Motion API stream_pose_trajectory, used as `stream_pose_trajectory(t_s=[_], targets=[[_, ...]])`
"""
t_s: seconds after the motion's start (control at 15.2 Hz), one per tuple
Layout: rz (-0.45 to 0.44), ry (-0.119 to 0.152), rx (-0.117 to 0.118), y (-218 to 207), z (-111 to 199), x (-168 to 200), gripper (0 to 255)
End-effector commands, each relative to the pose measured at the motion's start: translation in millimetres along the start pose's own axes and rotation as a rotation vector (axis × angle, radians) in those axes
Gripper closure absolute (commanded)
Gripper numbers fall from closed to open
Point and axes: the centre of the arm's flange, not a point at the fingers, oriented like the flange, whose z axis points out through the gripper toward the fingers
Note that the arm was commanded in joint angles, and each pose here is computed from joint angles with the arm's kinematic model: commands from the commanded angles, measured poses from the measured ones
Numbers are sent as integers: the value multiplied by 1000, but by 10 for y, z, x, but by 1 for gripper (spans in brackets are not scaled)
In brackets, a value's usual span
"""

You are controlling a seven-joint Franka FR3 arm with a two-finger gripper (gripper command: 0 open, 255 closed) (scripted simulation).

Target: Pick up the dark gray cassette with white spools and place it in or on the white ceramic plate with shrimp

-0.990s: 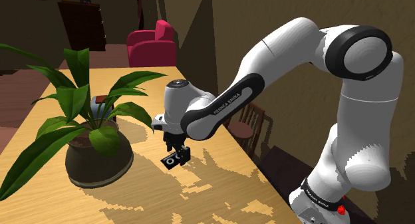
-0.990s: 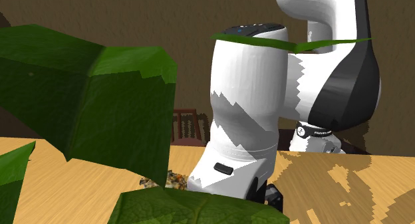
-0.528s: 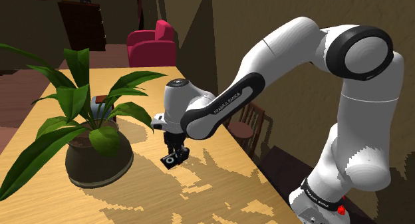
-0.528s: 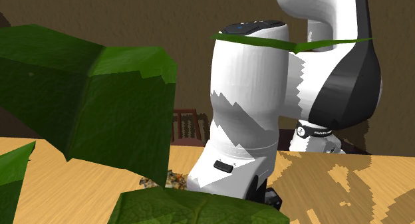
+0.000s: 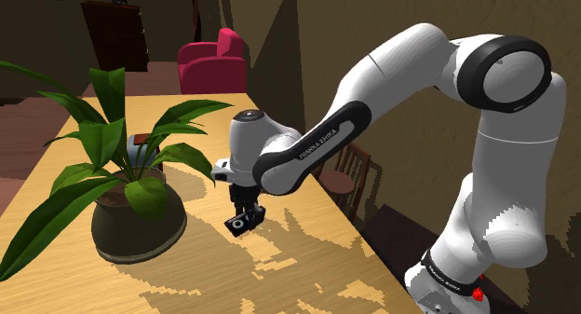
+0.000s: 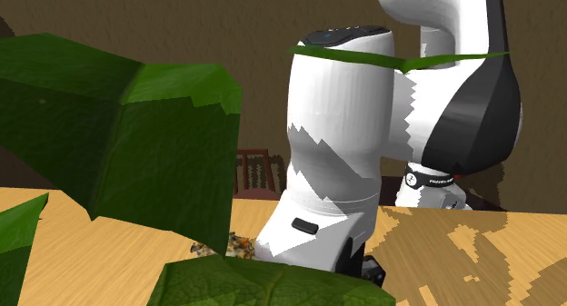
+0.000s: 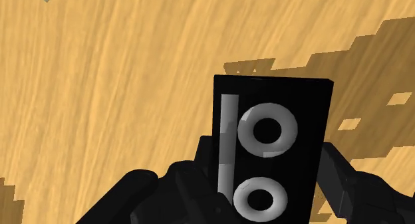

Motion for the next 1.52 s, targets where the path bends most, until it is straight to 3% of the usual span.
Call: stream_pose_trajectory(t_s=[0.0, 1.19, 1.45], targets=[[0, -2, 4, -9, -60, -4, 255], [0, -2, 4, -6, -976, -3, 255], [0, -2, 4, 305, -1007, -429, 255]])
